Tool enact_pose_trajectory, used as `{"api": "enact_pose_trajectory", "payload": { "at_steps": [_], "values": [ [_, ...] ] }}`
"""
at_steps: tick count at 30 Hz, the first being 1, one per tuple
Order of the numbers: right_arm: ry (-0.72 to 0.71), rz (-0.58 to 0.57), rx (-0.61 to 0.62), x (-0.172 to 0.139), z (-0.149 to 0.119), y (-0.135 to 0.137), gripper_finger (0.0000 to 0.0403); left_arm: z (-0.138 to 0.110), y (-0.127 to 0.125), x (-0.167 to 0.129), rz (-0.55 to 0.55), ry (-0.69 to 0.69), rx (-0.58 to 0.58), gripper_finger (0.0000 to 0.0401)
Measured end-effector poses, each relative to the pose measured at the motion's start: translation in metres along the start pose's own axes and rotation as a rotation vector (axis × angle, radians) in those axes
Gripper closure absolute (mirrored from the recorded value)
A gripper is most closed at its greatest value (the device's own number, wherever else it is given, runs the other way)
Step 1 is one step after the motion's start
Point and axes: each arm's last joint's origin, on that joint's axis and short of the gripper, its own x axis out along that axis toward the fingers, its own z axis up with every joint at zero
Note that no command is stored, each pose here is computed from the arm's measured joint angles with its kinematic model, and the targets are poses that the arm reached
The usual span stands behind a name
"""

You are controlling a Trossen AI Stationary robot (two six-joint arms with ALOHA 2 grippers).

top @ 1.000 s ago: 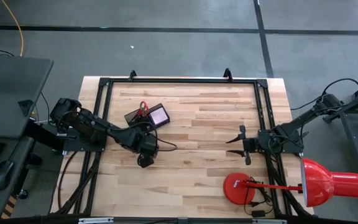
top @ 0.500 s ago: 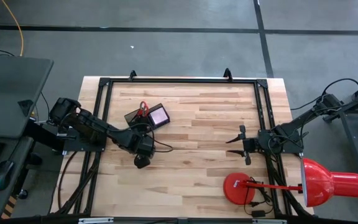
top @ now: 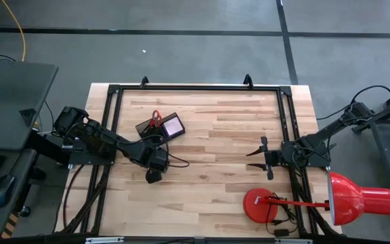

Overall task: Pick and place office supplies into organizer
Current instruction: Put the eraser into the desk organizer

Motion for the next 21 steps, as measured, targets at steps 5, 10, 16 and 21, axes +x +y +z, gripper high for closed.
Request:
{"api": "enact_pose_trajectory", "payload": {
  "at_steps": [5, 10, 16, 21],
  "values": [
    [0.0, 0.0, 0.0, 0.0, 0.0, 0.0, 0.0233, 0.001, 0.0, 0.0, -0.004, -0.01, 0.032, 0.0102],
    [0.0, 0.0, 0.0, 0.0, 0.0, 0.0, 0.0233, 0.008, 0.012, 0.004, -0.082, 0.055, -0.063, 0.0102],
    [-0.001, 0.009, 0.0, 0.0, 0.0, 0.0, 0.0233, 0.013, 0.019, 0.006, -0.116, 0.061, -0.084, 0.0102],
    [-0.001, 0.009, 0.0, 0.0, 0.0, 0.0, 0.0233, 0.017, 0.018, 0.006, -0.134, 0.028, -0.072, 0.0102]
  ]
}}
